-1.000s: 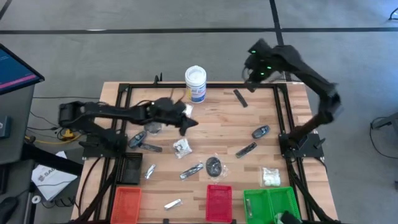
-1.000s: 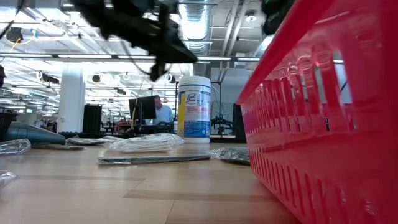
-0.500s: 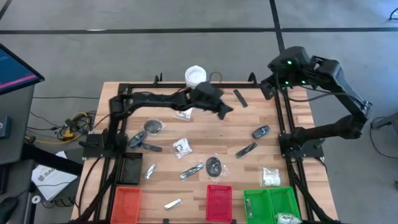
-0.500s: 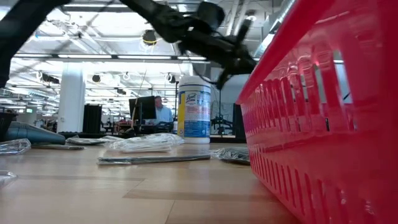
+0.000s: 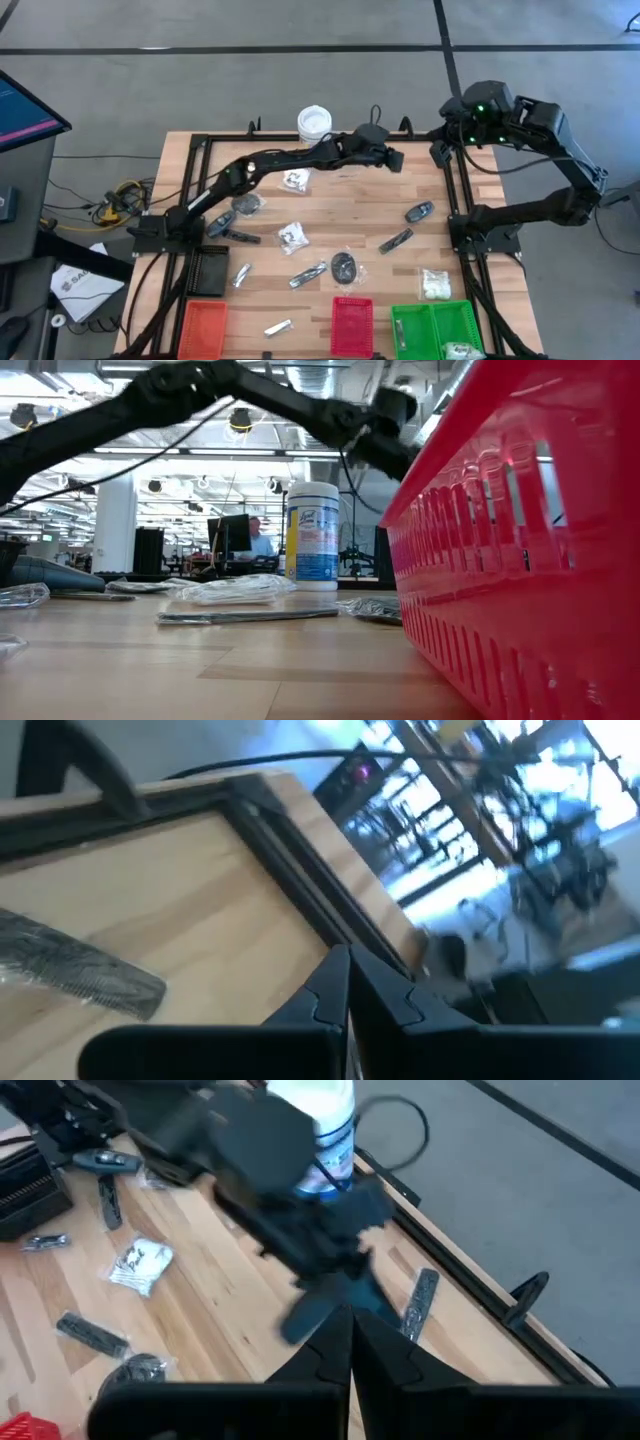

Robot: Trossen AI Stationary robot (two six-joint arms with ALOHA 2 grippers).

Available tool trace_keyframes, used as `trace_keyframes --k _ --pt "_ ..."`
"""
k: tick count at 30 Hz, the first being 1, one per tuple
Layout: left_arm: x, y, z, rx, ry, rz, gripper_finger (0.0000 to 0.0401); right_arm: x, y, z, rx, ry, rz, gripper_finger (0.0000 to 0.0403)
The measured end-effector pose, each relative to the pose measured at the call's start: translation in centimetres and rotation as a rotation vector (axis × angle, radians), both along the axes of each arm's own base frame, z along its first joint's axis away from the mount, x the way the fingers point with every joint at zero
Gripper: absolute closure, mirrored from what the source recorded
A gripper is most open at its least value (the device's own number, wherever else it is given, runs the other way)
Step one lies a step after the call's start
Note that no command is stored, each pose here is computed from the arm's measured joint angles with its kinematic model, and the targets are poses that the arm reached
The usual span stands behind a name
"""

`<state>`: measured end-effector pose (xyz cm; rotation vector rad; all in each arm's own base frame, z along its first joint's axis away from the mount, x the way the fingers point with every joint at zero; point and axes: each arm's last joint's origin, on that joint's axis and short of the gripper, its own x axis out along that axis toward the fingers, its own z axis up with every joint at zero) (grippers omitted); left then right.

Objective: Pick & Place Travel size toiletries
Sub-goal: Move the black comb to the center of the table

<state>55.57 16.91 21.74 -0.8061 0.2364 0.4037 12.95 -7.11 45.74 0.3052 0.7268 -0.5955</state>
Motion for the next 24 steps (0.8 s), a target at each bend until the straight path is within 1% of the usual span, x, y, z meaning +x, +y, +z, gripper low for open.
trace_keyframes --k 4,6,8,14,20,22,24 --pt "0.3 1.4 -2.8 -0.136 0.013 0.07 0.0401 -0.1 0.3 0.1 -0.004 -0.003 0.02 0.0403" --pt "0.4 1.8 -3.7 -0.189 0.008 0.084 0.0401 -0.1 0.5 0.1 -0.004 -0.006 0.027 0.0403" --pt "0.4 1.9 -4.1 -0.217 0.007 0.095 0.0401 0.0 0.6 0.1 -0.003 -0.003 0.034 0.0403" --pt "0.5 1.7 -4.0 -0.227 0.0 0.11 0.0401 0.1 0.7 0.1 -0.002 -0.003 0.048 0.0403" --pt "0.7 0.9 -3.6 -0.243 -0.005 0.06 0.0401 0.2 0.7 0.2 -0.009 -0.017 0.046 0.0403" --pt "0.8 0.3 -2.7 -0.246 -0.02 0.025 0.0401 0.3 0.6 0.3 -0.015 -0.03 0.046 0.0403" --pt "0.8 -0.8 -1.2 -0.219 -0.03 -0.044 0.0401 0.3 0.5 0.2 -0.013 -0.029 0.035 0.0403"
